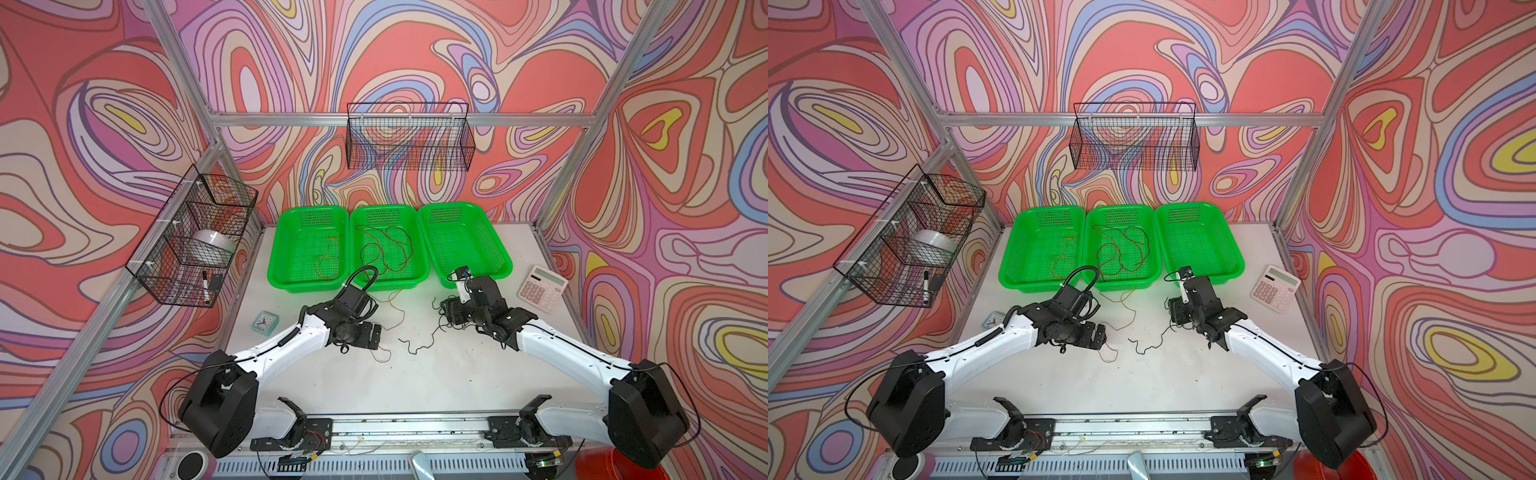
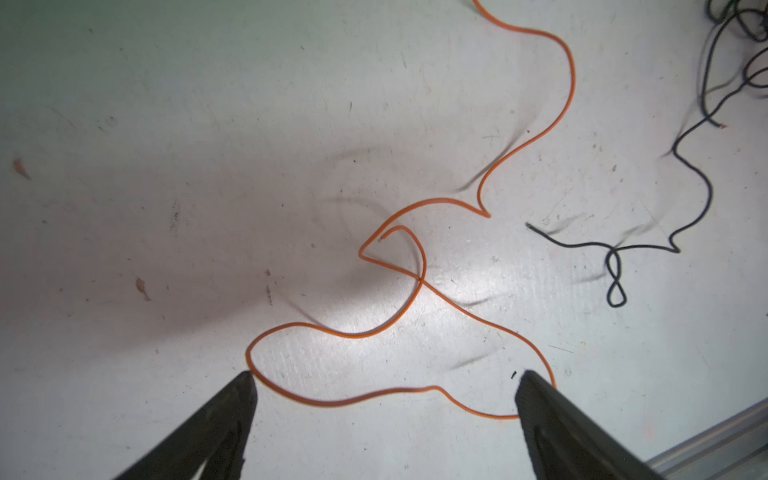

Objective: Untangle the cables

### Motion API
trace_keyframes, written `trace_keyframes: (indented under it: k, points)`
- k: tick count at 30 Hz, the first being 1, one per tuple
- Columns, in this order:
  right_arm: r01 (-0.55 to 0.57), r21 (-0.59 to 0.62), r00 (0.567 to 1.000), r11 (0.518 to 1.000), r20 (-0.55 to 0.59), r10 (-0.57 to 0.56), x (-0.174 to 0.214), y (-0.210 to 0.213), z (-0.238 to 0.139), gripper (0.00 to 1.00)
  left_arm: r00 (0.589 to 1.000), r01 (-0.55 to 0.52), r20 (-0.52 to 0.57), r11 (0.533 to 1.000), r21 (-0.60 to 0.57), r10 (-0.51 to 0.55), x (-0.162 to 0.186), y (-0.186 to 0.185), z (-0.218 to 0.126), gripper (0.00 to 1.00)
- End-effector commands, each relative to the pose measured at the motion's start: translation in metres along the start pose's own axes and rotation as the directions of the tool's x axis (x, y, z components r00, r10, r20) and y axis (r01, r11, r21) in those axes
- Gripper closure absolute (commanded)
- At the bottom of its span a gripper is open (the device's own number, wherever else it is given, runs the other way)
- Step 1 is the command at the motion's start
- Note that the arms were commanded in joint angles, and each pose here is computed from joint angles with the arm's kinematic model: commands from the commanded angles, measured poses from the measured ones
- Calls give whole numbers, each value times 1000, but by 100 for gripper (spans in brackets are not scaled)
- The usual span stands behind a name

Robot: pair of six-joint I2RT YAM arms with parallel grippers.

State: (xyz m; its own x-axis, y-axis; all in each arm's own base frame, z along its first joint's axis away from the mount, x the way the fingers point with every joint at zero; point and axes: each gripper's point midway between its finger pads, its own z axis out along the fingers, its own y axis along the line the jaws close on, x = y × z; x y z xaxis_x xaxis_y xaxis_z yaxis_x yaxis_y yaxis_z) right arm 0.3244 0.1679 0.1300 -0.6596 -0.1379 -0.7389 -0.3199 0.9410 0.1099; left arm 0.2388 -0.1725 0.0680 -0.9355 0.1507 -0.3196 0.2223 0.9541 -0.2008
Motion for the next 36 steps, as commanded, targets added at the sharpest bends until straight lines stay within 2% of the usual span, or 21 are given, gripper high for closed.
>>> trace_keyframes:
  k: [1,7,14,19,22,25,27,29,31,32,36]
  points:
    - [12,-9,1000,1000,9,-12,-2,2,4,30,998,-50,35,998,-36,52,-8,6,6,0]
    - [9,-5,1000,1000,11,-9,-3,1,2,30,959,-251,128,968,-20,251,-39,-8,14,7]
    - [2,10,1000,1000,9,-2,1,-3,-1,29,949,-314,3,946,-85,315,-46,-1,32,13]
    - [-10,5,1000,1000,3,10,2,-1,2,30,932,-363,-19,928,-90,362,-51,-1,43,19]
    - [-13,8,1000,1000,4,13,2,-2,2,30,926,-378,-48,924,-56,375,-48,-6,48,29]
    - [-16,16,1000,1000,11,16,1,-4,0,30,920,-389,-74,920,-43,386,-47,-8,53,44]
    - [-15,19,1000,1000,14,15,0,-4,0,30,914,-401,-74,916,-28,398,-48,-11,53,61]
    - [-16,23,1000,1000,15,16,-1,-5,-1,30,912,-407,-62,913,-18,406,-49,-13,50,84]
    - [-16,29,1000,999,19,16,-3,-5,-3,31,911,-411,-40,911,-33,410,-51,-13,39,97]
    - [-17,34,1000,999,21,17,-3,-7,-4,31,912,-411,-20,910,-50,410,-54,-12,30,100]
    - [-15,53,999,998,39,13,-6,-10,-8,31,905,-402,115,911,-89,410,-75,-18,-28,100]
